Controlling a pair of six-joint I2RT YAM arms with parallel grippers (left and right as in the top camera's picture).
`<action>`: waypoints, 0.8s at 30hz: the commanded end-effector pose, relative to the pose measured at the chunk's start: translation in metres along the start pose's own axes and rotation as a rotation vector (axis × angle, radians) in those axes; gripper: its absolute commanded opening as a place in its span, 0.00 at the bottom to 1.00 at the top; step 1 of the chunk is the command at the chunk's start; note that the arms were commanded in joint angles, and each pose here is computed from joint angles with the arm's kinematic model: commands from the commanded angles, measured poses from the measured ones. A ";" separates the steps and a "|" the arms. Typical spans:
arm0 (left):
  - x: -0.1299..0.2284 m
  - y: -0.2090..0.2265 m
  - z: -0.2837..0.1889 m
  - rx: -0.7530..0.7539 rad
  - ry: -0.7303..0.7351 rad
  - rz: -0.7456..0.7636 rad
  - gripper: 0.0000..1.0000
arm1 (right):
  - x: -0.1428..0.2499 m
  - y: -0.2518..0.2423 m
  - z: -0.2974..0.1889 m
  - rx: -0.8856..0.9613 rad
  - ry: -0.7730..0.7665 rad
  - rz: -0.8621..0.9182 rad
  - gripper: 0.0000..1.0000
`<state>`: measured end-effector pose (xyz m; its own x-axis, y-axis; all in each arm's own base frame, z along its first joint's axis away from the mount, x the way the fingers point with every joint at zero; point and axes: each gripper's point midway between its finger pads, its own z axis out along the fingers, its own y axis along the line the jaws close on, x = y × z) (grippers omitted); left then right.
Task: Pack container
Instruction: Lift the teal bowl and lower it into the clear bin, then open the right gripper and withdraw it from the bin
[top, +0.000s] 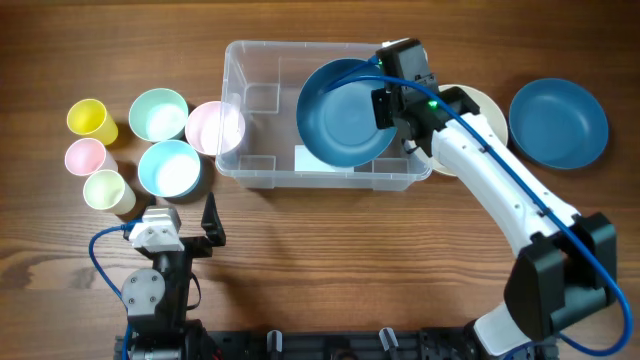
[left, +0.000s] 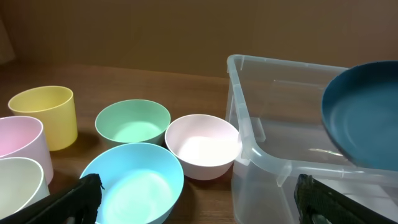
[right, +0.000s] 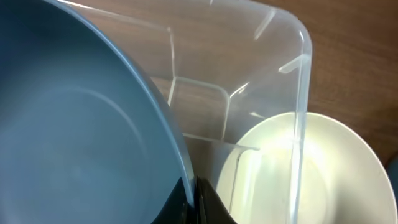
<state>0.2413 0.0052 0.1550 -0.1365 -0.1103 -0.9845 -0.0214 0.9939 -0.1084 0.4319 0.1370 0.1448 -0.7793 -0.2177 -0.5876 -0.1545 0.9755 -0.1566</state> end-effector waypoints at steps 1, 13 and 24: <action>0.002 -0.003 0.000 0.017 0.000 0.017 1.00 | -0.005 0.001 0.008 0.016 -0.002 0.044 0.04; 0.002 -0.003 0.000 0.017 0.000 0.017 1.00 | 0.021 0.003 0.045 0.057 0.095 0.010 0.04; 0.002 -0.003 0.000 0.017 0.000 0.017 1.00 | 0.018 -0.005 0.039 0.097 0.086 -0.005 0.47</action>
<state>0.2413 0.0052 0.1550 -0.1365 -0.1103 -0.9845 -0.0211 0.9939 -0.1085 0.4336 0.1288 0.0891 -0.8483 -0.2128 -0.4849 -0.1211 0.9694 -0.2136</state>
